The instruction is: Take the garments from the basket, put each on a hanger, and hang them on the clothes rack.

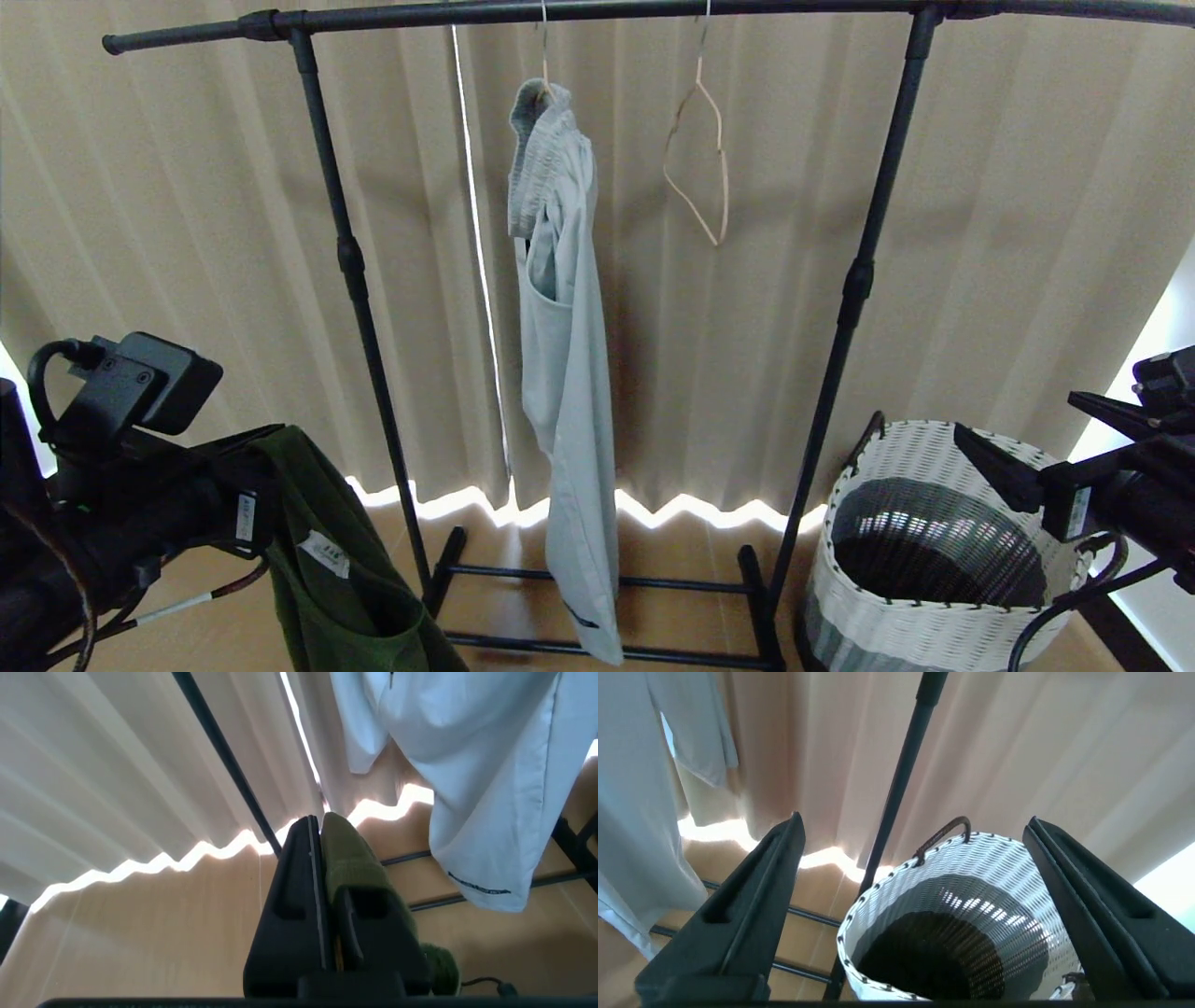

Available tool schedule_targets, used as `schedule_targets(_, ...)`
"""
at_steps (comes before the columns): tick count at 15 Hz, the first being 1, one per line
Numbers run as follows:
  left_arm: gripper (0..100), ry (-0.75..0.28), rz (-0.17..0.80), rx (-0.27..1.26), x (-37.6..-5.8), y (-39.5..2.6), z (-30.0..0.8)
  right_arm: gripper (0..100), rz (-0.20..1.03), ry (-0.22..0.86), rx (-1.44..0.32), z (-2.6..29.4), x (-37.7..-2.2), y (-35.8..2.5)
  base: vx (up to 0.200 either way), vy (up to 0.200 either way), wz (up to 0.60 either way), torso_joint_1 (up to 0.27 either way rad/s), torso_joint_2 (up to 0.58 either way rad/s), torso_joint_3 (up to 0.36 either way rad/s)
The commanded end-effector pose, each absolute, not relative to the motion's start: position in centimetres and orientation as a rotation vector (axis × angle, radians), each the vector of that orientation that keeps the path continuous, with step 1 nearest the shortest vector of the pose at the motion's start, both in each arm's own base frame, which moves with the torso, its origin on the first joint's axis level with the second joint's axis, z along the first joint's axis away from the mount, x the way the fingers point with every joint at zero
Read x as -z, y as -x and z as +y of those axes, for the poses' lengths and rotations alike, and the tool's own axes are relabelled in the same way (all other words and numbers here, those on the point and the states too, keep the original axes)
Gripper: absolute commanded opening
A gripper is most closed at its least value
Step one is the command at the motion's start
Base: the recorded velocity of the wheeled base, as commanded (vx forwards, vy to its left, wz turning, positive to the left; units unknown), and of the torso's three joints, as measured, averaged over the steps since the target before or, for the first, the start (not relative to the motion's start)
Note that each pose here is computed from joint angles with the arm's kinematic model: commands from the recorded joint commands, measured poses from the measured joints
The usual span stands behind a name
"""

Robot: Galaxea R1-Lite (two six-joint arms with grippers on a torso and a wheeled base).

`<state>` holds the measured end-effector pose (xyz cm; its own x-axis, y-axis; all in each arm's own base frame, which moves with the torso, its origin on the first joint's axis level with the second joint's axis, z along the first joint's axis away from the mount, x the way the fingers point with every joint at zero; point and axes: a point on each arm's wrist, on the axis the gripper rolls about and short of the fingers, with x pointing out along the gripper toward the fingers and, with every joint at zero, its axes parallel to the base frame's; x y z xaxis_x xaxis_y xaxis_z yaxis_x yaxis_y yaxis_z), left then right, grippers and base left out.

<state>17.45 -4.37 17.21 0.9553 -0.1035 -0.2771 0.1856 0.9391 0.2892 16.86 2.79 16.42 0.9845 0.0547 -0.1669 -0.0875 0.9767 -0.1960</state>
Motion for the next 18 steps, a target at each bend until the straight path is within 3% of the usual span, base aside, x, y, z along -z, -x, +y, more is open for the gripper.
schedule_targets(1, 0, -0.319, 0.263, 0.149, -17.18, -17.48, -4.37, 100, 0.166, 0.207, -0.075, 2.79, -16.29, -16.77, 0.000, 0.000, 0.00, 0.119, -0.28, -0.193)
schedule_targets(4, 0, -0.319, 0.265, 0.149, -17.14, -17.46, -4.37, 100, 0.168, 0.207, -0.077, 2.82, -16.22, -16.77, 0.000, 0.000, 0.00, 0.173, -0.18, -0.250)
schedule_targets(10, 0, -0.325, 0.270, 0.151, -16.97, -17.39, -4.35, 100, 0.175, 0.208, -0.077, 2.81, -16.08, -16.74, 0.000, 0.000, 0.00, 0.120, -0.57, -0.255)
schedule_targets(18, 0, -0.325, 0.272, 0.151, -16.93, -17.38, -4.35, 100, 0.174, 0.208, -0.079, 2.82, -16.08, -16.74, 0.000, 0.000, 0.00, 0.284, -0.48, -0.260)
